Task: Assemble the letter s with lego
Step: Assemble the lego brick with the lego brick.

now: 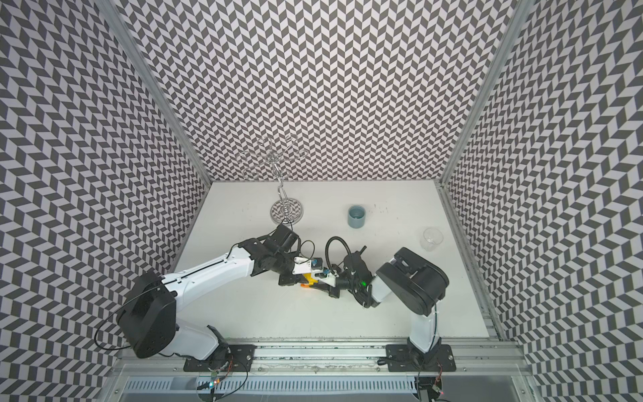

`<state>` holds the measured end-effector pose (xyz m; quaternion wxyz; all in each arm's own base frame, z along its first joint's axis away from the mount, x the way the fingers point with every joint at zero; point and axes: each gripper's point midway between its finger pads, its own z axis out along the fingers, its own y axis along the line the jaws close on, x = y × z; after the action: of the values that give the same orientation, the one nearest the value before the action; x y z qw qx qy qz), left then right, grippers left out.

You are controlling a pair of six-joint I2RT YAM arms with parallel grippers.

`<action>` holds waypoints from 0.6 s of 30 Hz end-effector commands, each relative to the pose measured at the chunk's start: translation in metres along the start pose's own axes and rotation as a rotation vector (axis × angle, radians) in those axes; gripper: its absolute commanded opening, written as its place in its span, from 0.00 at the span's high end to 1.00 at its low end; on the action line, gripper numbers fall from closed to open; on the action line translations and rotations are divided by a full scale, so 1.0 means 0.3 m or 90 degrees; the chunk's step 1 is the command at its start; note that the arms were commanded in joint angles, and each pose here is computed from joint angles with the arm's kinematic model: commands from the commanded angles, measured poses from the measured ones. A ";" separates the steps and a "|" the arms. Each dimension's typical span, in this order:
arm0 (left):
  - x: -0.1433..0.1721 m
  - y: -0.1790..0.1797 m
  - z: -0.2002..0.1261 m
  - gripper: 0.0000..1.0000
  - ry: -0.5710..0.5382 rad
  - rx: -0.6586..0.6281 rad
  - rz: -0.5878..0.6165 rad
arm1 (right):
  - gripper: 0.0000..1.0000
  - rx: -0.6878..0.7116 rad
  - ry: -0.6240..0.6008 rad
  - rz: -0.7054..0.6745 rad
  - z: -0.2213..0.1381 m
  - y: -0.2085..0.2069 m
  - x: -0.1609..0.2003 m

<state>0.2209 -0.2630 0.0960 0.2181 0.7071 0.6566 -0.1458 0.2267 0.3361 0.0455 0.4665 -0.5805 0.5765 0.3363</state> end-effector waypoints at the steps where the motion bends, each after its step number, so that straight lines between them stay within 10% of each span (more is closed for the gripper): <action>1: 0.118 -0.123 0.098 1.00 0.081 0.084 -0.034 | 0.79 0.005 0.116 0.049 -0.013 0.039 0.184; 14: 0.101 -0.117 0.086 1.00 0.064 0.084 -0.041 | 0.79 0.003 0.117 0.049 -0.012 0.040 0.185; 18: 0.094 -0.097 0.075 0.79 0.063 0.068 -0.044 | 0.79 0.003 0.117 0.050 -0.012 0.040 0.185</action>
<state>0.2211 -0.2649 0.0982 0.2230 0.7058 0.6556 -0.1495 0.2277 0.3351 0.0455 0.4670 -0.5790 0.5777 0.3361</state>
